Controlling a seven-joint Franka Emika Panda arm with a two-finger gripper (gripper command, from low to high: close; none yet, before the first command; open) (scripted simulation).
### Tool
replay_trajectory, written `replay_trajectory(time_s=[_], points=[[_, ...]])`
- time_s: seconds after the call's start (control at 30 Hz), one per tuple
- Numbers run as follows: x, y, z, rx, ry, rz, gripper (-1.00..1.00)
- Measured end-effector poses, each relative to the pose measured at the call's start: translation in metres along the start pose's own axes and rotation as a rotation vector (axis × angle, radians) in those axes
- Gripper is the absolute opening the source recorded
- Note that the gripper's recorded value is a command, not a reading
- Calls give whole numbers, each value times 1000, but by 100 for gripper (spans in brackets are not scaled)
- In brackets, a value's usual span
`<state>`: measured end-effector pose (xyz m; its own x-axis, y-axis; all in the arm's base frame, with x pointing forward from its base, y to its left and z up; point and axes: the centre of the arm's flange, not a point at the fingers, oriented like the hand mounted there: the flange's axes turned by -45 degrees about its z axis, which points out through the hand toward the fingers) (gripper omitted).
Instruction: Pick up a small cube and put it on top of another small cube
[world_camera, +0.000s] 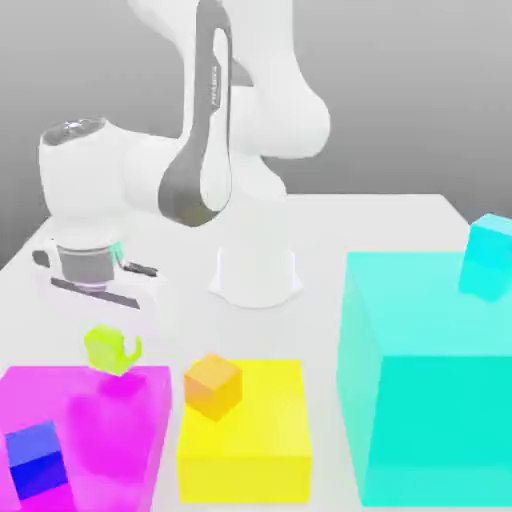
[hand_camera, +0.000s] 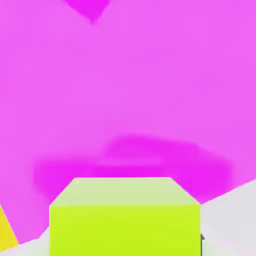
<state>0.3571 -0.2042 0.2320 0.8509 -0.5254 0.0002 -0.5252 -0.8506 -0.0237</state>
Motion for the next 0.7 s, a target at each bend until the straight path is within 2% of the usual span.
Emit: replay_trajectory(time_s=[0.47,0.57,0.6,0.7], points=[[126,-45,-72,-16,4,496,-100],[133,-47,-34,-20,6,524,-100],[133,-47,-22,-20,6,526,100],[133,-47,-22,-20,6,526,100]])
